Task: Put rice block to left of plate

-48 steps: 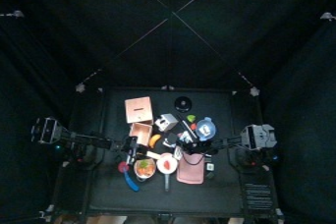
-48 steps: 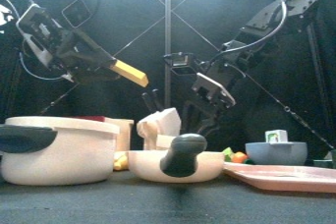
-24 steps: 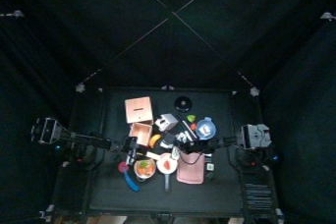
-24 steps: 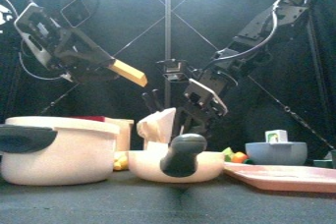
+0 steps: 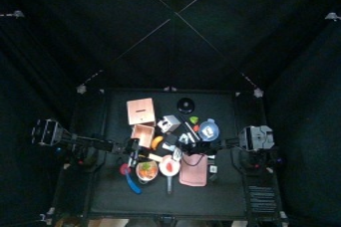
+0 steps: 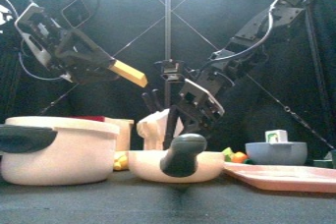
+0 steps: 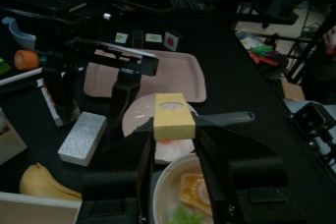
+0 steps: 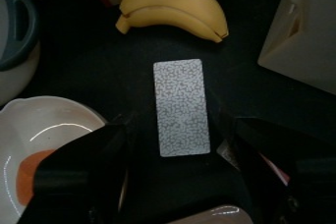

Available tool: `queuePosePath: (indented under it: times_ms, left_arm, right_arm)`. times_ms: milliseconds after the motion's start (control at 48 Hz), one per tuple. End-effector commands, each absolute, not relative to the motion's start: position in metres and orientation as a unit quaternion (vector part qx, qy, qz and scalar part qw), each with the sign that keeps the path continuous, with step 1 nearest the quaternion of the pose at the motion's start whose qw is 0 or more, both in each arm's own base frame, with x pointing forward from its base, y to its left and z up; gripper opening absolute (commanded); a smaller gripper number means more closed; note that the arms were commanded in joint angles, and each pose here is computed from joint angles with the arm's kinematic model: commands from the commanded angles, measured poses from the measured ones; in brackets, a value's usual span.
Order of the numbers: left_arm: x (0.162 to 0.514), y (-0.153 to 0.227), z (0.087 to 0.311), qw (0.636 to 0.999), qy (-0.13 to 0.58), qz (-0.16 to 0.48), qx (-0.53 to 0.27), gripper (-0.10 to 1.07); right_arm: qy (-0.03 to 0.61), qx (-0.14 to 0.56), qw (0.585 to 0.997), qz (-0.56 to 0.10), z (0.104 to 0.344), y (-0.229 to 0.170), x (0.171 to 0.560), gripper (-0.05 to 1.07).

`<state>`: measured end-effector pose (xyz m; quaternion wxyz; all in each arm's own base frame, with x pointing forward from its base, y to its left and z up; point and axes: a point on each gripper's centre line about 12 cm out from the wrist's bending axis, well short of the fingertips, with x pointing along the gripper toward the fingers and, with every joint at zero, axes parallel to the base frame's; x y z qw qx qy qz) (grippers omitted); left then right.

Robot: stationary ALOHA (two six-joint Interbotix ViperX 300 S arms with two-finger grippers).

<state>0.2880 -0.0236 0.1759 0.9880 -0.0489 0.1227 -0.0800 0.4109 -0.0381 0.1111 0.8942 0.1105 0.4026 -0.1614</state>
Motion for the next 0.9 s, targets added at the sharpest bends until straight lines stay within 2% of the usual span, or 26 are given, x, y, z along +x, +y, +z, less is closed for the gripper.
queuePosePath:
  times_ms: [0,229,625,875]
  left_arm:
    - [0.29,-0.025,0.18,0.989,0.114,-0.082,-0.05,0.52]
    - [0.29,-0.025,0.18,0.989,0.114,-0.082,-0.05,0.52]
    - [0.29,-0.025,0.181,0.989,0.113,-0.082,-0.05,0.52]
    - [0.29,-0.022,0.18,0.989,0.114,-0.073,-0.057,0.52]
  right_arm:
    - [0.387,0.108,0.901,-0.162,0.125,-0.04,0.414,1.01]
    - [0.392,0.106,0.898,-0.17,0.124,-0.041,0.41,1.01]
    - [0.372,0.106,0.907,-0.166,0.142,-0.04,0.411,1.01]
    - [0.344,0.081,0.924,-0.145,0.169,-0.034,0.407,1.01]
